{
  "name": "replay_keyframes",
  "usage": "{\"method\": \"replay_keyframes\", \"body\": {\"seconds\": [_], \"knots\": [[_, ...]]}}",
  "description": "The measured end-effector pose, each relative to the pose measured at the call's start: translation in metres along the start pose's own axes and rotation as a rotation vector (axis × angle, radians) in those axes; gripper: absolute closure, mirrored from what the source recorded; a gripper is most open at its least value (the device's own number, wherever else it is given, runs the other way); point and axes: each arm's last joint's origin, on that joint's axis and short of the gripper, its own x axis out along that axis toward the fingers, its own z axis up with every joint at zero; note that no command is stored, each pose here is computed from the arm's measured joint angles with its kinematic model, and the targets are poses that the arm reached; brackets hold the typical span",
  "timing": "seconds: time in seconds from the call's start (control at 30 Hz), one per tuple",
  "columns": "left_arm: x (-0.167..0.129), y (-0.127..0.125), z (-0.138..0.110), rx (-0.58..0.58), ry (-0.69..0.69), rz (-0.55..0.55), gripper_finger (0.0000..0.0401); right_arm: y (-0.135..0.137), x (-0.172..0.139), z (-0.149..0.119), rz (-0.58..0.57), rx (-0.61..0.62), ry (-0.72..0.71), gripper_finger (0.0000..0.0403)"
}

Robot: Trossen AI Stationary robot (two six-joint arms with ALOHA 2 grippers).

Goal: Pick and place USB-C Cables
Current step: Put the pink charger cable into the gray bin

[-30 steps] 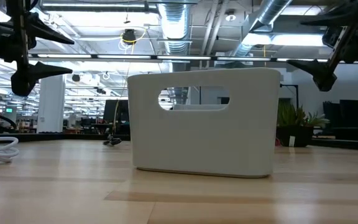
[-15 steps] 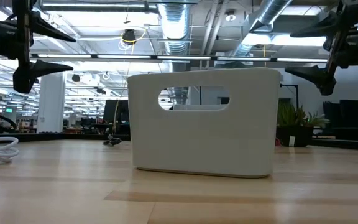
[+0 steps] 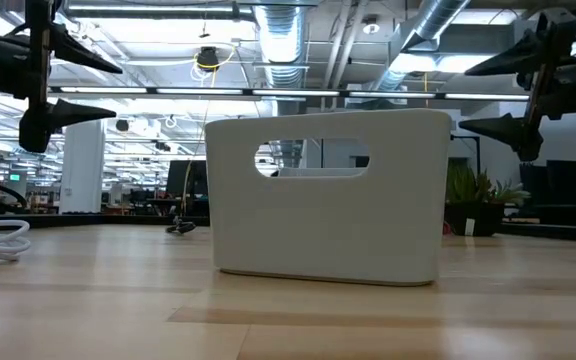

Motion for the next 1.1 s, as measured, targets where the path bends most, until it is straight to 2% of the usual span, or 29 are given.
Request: {"method": "replay_keyframes", "body": {"seconds": [0.2,0.33,0.5,0.67,0.8,0.93,1.0,1.1], "knots": [[-0.001,-0.013,0.007,-0.039,0.017,-0.117,0.0127,0.011,-0.002,0.015,0.050,0.035,-0.074,0.0010],[-0.003,-0.028,0.023,-0.019,-0.049,-0.237,0.0127,0.035,-0.009,0.049,0.135,-0.004,-0.223,0.0010],[-0.008,-0.051,0.055,0.020,-0.080,-0.264,0.0127,0.068,-0.014,0.095,0.090,-0.081,-0.309,0.0010],[-0.015,-0.077,0.090,0.110,-0.004,-0.208,0.0127,0.096,0.010,0.120,-0.164,-0.210,-0.134,0.0010],[-0.020,-0.096,0.113,0.201,0.070,-0.136,0.0127,0.105,0.043,0.128,-0.474,-0.304,0.055,0.0010],[-0.021,-0.113,0.128,0.263,0.118,-0.066,0.0127,0.096,0.083,0.126,-0.743,-0.353,0.239,0.0010],[-0.020,-0.119,0.130,0.298,0.138,-0.041,0.0127,0.085,0.103,0.122,-0.837,-0.382,0.340,0.0010],[-0.018,-0.126,0.129,0.339,0.158,-0.018,0.0127,0.064,0.132,0.112,-0.903,-0.430,0.491,0.0010]]}}
